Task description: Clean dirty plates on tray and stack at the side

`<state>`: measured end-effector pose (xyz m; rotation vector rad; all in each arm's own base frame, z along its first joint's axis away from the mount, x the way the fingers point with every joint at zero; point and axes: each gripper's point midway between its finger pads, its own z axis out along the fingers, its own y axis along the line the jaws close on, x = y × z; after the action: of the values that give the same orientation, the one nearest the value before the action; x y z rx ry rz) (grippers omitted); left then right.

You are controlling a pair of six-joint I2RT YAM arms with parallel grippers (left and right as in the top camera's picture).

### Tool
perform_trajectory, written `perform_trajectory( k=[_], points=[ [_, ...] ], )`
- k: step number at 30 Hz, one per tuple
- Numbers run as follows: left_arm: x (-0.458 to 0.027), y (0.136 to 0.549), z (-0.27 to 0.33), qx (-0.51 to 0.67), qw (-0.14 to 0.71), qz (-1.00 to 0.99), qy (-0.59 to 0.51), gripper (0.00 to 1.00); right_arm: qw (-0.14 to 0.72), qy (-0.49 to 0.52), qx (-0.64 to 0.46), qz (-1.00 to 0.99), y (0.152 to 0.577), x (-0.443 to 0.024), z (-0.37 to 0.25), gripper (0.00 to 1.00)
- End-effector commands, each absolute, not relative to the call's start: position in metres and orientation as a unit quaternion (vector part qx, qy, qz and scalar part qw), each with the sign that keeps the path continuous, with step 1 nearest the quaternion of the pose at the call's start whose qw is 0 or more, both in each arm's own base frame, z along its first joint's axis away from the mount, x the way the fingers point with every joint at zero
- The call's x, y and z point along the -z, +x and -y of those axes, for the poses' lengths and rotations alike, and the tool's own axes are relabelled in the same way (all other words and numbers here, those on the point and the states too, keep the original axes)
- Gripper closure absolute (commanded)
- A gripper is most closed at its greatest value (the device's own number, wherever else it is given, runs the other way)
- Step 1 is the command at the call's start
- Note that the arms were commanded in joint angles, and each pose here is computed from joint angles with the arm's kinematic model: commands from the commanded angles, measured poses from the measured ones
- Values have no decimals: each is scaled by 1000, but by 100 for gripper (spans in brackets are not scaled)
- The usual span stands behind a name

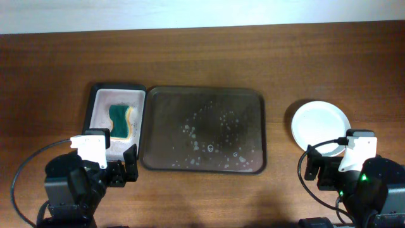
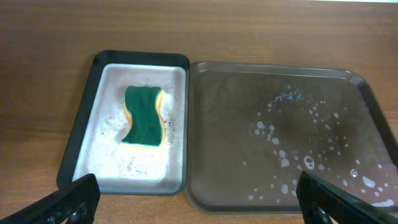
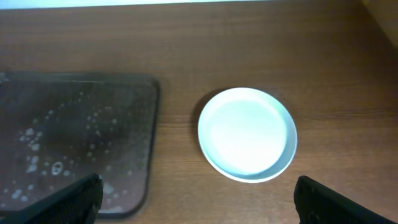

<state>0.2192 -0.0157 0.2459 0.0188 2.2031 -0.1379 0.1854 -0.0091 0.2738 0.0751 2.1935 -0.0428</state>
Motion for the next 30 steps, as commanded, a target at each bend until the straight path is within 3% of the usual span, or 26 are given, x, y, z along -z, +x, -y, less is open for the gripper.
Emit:
perform_trajectory(
  k=[1, 6, 17, 25, 30],
  points=[
    [-243, 219, 17, 56, 449, -892, 17, 1, 481, 25, 18, -876, 181, -279, 9, 1],
    [-243, 219, 17, 56, 449, -892, 17, 0, 587, 10, -13, -809, 193, -292, -2, 1],
    [-243, 219, 17, 56, 449, -892, 17, 1, 752, -11, -39, -658, 224, -262, -13, 1],
    [-243, 219, 17, 56, 449, -892, 17, 1, 775, -12, -39, -631, 241, -224, -13, 1],
    [-243, 219, 17, 56, 449, -892, 17, 1, 726, -39, -23, -686, 246, -188, -17, 1]
  ],
)
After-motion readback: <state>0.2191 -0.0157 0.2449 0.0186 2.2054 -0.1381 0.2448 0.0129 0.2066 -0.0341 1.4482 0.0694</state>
